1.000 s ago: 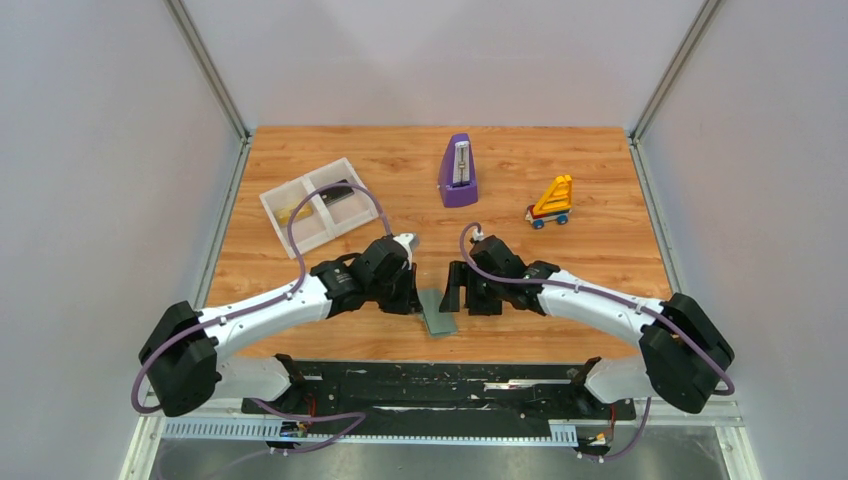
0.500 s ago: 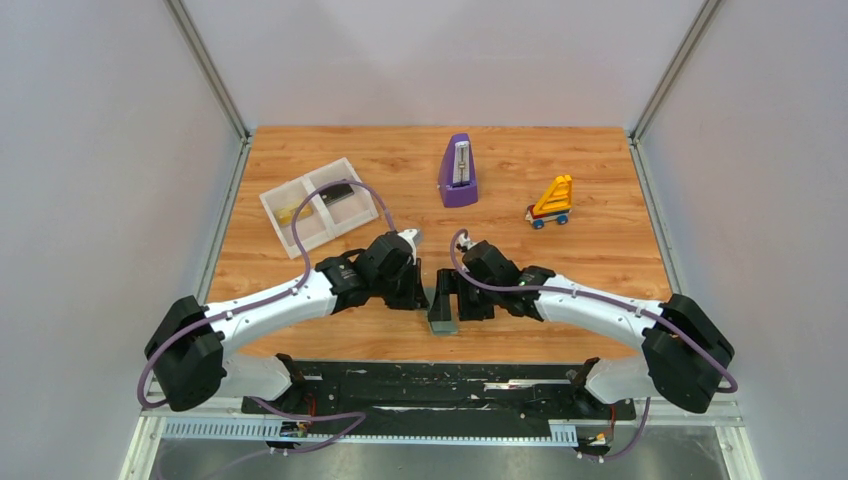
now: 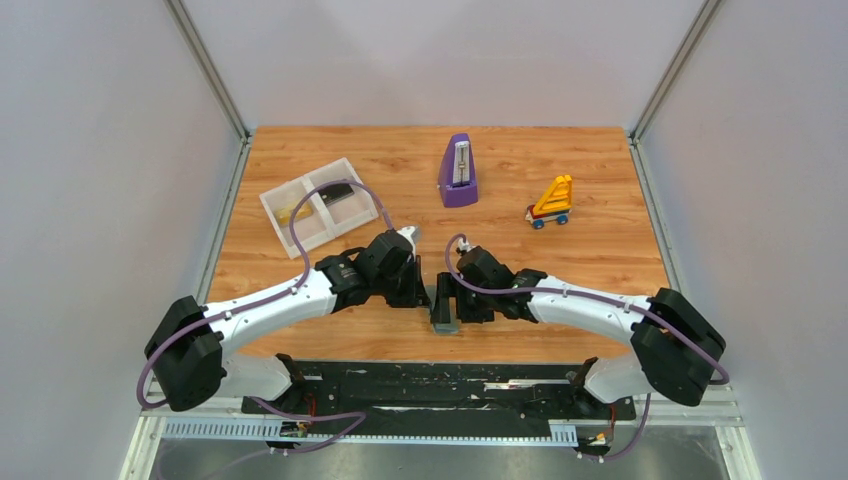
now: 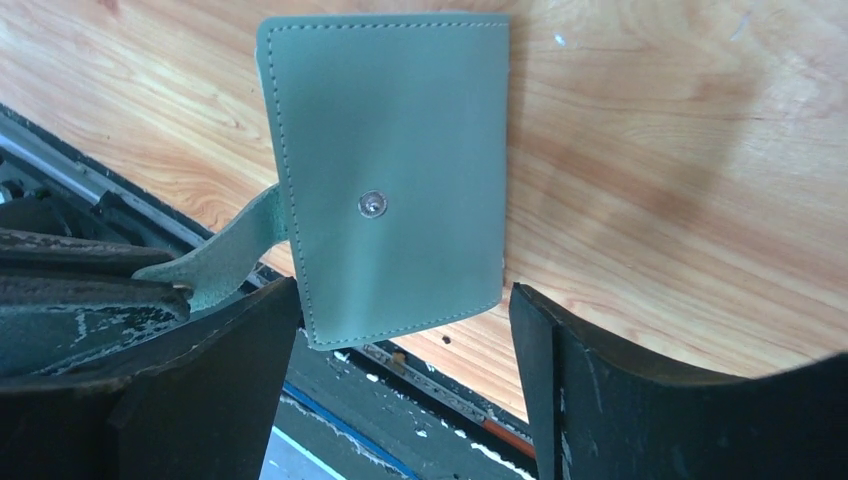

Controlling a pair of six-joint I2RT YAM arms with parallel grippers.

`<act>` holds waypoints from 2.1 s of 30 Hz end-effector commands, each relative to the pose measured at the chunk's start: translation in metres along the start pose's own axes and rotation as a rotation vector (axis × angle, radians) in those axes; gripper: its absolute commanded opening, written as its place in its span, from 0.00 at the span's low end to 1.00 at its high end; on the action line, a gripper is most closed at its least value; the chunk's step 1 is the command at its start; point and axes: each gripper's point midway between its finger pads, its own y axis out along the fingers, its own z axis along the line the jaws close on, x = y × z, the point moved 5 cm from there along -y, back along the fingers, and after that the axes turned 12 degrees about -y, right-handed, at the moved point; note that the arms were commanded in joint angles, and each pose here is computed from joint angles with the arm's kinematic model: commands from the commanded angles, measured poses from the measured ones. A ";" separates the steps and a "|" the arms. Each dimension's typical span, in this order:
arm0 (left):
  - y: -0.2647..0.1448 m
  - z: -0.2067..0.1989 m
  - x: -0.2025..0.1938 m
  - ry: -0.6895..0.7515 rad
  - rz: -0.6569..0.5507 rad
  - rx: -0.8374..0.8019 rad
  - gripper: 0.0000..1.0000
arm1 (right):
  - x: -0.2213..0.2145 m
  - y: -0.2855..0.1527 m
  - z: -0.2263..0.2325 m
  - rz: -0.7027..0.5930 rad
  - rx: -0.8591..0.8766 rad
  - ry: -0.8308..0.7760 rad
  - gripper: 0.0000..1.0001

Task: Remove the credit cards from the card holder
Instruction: Open the card holder at the center of the board.

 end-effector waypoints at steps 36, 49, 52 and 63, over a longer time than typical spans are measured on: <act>0.004 0.074 0.001 0.095 -0.076 0.286 0.00 | 0.009 -0.022 -0.040 -0.116 -0.183 0.092 0.64; 0.011 0.080 0.011 0.092 -0.076 0.345 0.03 | 0.024 -0.030 -0.037 -0.096 -0.110 0.128 0.51; 0.009 0.070 0.015 0.088 -0.082 0.316 0.17 | 0.025 -0.027 -0.032 -0.084 -0.065 0.118 0.49; 0.005 0.034 0.022 0.084 -0.062 0.158 0.42 | 0.013 -0.003 -0.042 -0.043 -0.051 0.169 0.40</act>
